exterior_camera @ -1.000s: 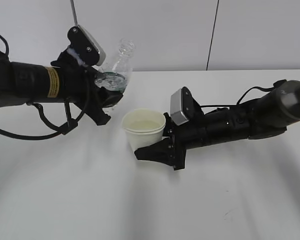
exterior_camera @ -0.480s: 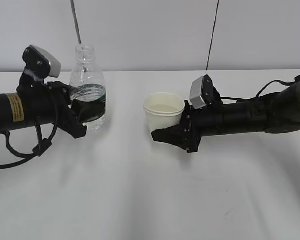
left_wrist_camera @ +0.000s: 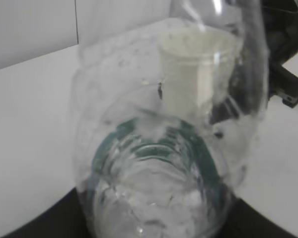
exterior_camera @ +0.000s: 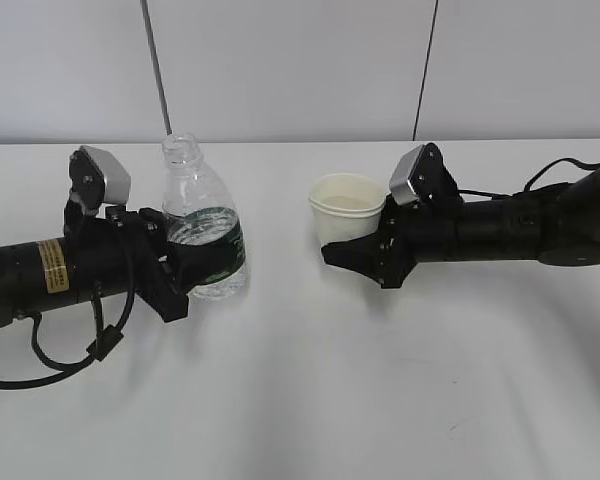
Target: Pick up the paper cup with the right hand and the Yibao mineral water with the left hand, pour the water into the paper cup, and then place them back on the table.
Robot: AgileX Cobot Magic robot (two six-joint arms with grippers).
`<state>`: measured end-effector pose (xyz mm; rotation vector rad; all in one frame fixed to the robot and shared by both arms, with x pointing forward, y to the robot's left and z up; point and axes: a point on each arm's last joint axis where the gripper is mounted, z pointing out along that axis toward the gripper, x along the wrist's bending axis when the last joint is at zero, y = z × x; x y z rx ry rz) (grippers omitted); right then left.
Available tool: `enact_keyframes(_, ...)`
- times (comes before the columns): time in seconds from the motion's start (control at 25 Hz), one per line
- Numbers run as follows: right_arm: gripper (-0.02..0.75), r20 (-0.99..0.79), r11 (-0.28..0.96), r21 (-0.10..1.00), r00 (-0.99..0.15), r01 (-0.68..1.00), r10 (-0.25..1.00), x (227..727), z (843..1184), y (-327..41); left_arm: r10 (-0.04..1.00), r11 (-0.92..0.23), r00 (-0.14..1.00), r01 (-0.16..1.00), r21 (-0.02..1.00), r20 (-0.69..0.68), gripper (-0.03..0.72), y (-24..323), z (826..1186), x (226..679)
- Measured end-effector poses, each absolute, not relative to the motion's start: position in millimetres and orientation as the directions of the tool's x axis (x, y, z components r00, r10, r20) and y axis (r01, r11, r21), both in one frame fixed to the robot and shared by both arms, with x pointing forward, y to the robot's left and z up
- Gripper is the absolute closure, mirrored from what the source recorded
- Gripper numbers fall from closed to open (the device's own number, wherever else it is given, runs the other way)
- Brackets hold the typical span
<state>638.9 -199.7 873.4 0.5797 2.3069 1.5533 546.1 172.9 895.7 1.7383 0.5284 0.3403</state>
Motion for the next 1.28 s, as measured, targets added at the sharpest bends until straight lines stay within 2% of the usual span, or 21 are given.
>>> enact_keyframes(0.28, 0.217, 0.021, 0.291, 0.928, -0.815, 0.231, 0.579, 635.0, 864.6, -217.5, 0.388, -0.236, 0.922, 0.107, 0.966, -0.007, 0.355, 167.0, 892.5, 534.9)
enact_keyframes(0.52, 0.217, 0.028, 0.287, 0.922, -0.786, 0.258, 0.617, 619.2, 851.4, -220.8, 0.315, -0.254, 0.949, 0.084, 0.964, 0.000, 0.355, 153.2, 891.7, 526.0)
enact_keyframes(0.72, 0.217, 0.045, 0.215, 0.941, -0.727, 0.261, 0.685, 602.6, 843.4, -224.8, 0.257, -0.265, 0.966, 0.066, 0.962, 0.004, 0.355, 141.4, 891.2, 518.2)
enact_keyframes(0.88, 0.217, 0.045, 0.176, 0.957, -0.717, 0.230, 0.696, 581.3, 839.6, -225.6, 0.282, -0.248, 0.959, 0.078, 0.966, -0.005, 0.355, 137.7, 892.2, 519.1)
enact_keyframes(1.08, 0.217, 0.029, 0.216, 0.943, -0.709, 0.253, 0.704, 557.4, 829.6, -228.2, 0.382, -0.209, 0.924, 0.106, 0.972, -0.019, 0.355, 140.0, 890.1, 528.0)
enact_keyframes(1.28, 0.217, 0.006, 0.257, 0.933, -0.726, 0.251, 0.688, 542.8, 824.6, -228.4, 0.392, -0.223, 0.919, 0.134, 0.966, -0.037, 0.355, 139.7, 875.0, 528.3)
